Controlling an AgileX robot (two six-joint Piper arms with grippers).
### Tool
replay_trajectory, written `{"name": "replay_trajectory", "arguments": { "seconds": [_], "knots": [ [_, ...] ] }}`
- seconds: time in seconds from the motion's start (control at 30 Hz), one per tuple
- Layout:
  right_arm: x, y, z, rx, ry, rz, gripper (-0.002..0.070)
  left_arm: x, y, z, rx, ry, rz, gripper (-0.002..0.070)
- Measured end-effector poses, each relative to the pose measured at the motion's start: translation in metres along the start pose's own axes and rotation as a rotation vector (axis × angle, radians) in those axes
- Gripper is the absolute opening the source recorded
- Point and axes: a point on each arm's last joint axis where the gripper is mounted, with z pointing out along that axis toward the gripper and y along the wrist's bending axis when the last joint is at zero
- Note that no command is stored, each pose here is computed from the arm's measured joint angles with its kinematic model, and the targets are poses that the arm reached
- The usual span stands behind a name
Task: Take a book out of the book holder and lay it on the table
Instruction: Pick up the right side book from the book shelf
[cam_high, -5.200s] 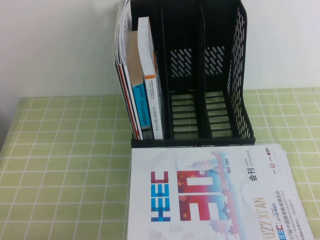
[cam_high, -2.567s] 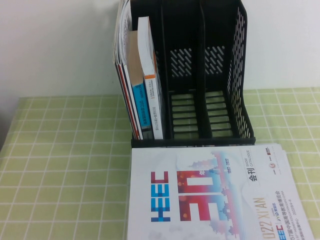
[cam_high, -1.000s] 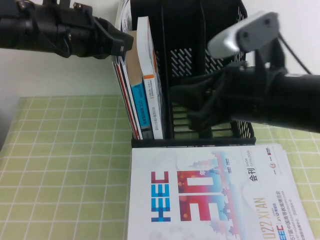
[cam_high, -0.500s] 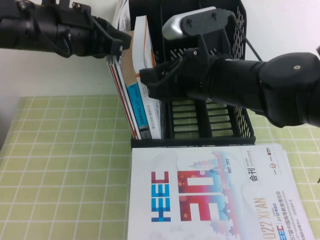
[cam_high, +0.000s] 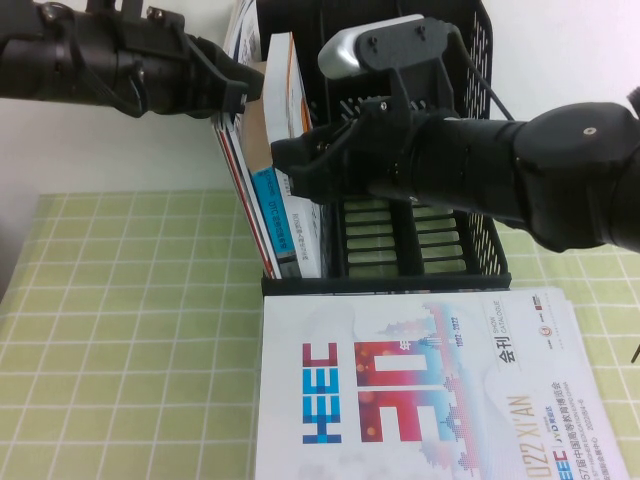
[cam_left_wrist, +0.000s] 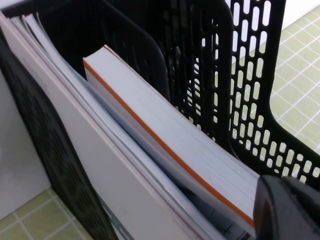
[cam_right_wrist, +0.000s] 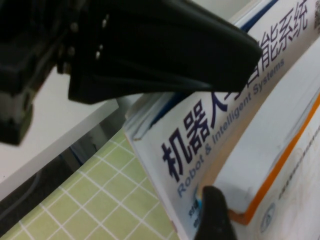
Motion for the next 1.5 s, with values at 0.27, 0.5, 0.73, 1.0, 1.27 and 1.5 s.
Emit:
{"name": "replay_trajectory", "arguments": {
  "seconds": [0.27, 0.5, 0.73, 1.0, 1.27, 1.5],
  "knots": [
    [-0.008, 0.002, -0.008, 0.003, -0.030, -0.013, 0.0449, 0.000, 0.000, 0.002, 0.008, -0.004, -0.015, -0.0003],
    [-0.008, 0.005, -0.009, -0.034, -0.023, 0.024, 0.0449, 0.001, 0.001, 0.005, 0.016, -0.007, -0.031, -0.0003],
    [-0.002, 0.011, -0.003, -0.049, -0.006, 0.042, 0.0449, 0.001, 0.001, 0.005, 0.018, -0.009, -0.034, -0.0003],
    [0.018, -0.004, 0.019, 0.093, 0.021, 0.052, 0.0450, 0.001, 0.001, 0.005, 0.024, -0.012, -0.043, -0.0003],
    [0.017, -0.014, 0.021, 0.199, 0.001, 0.003, 0.0423, 0.001, 0.001, 0.005, 0.026, -0.012, -0.041, -0.0003],
    [0.020, -0.016, 0.044, 0.196, 0.011, -0.041, 0.0345, 0.001, 0.001, 0.005, 0.028, -0.012, -0.041, -0.0003]
  ]
}}
